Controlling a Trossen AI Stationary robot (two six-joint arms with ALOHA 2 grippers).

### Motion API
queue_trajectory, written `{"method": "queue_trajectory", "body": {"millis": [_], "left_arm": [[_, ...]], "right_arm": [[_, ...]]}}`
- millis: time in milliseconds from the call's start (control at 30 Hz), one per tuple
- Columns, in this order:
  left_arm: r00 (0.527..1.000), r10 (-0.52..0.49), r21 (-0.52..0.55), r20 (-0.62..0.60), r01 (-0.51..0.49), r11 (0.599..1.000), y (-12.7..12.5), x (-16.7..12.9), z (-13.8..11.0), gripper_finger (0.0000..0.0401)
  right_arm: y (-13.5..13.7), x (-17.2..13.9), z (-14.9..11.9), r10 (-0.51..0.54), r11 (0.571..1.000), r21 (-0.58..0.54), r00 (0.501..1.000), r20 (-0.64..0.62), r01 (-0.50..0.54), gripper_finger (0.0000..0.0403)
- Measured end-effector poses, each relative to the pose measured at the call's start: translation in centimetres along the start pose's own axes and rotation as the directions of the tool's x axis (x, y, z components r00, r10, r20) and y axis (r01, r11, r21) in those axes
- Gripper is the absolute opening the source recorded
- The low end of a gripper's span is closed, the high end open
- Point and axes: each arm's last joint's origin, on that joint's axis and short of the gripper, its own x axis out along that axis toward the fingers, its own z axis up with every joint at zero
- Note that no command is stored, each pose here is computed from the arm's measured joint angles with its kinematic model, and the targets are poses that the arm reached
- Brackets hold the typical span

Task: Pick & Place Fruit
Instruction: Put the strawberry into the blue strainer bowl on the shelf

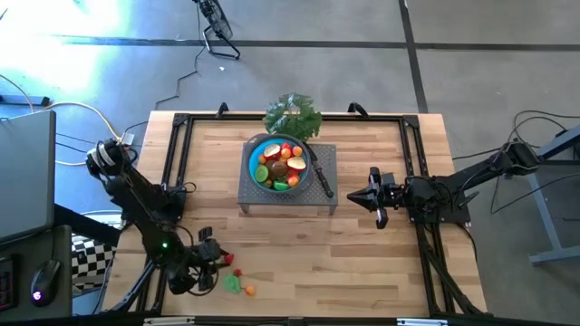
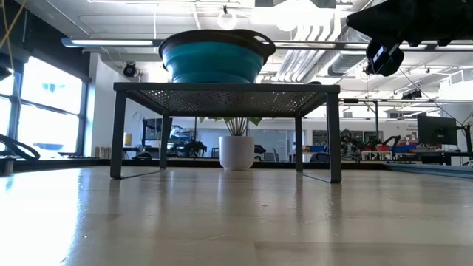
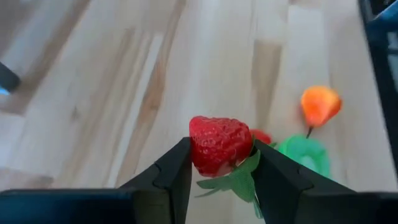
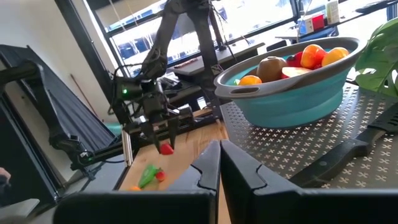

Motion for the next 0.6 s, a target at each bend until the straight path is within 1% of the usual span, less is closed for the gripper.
{"method": "queue_trajectory", "body": {"millis": [300,467,600], "left_arm": [[0.982,-0.042,-0.012,0.186,0.045,0.999,0.9,-3.5,3.0,0.0137],[0.952,-0.038,-0.061,0.303,0.059,0.996,1.7,-5.4,4.6,0.0137],[0.920,-0.007,-0.119,0.392,0.058,0.991,2.4,-6.7,5.6,0.0137]], "right_arm": [[0.0,0.0,0.0,0.001,1.000,-0.001,1.000,-0.003,-0.001,0.0004],[0.0,0.0,0.0,0.000,1.000,-0.001,1.000,-0.004,0.000,0.0004],[0.0,0.0,0.0,-0.001,1.000,-0.002,1.000,-0.005,0.001,0.0004]]}}
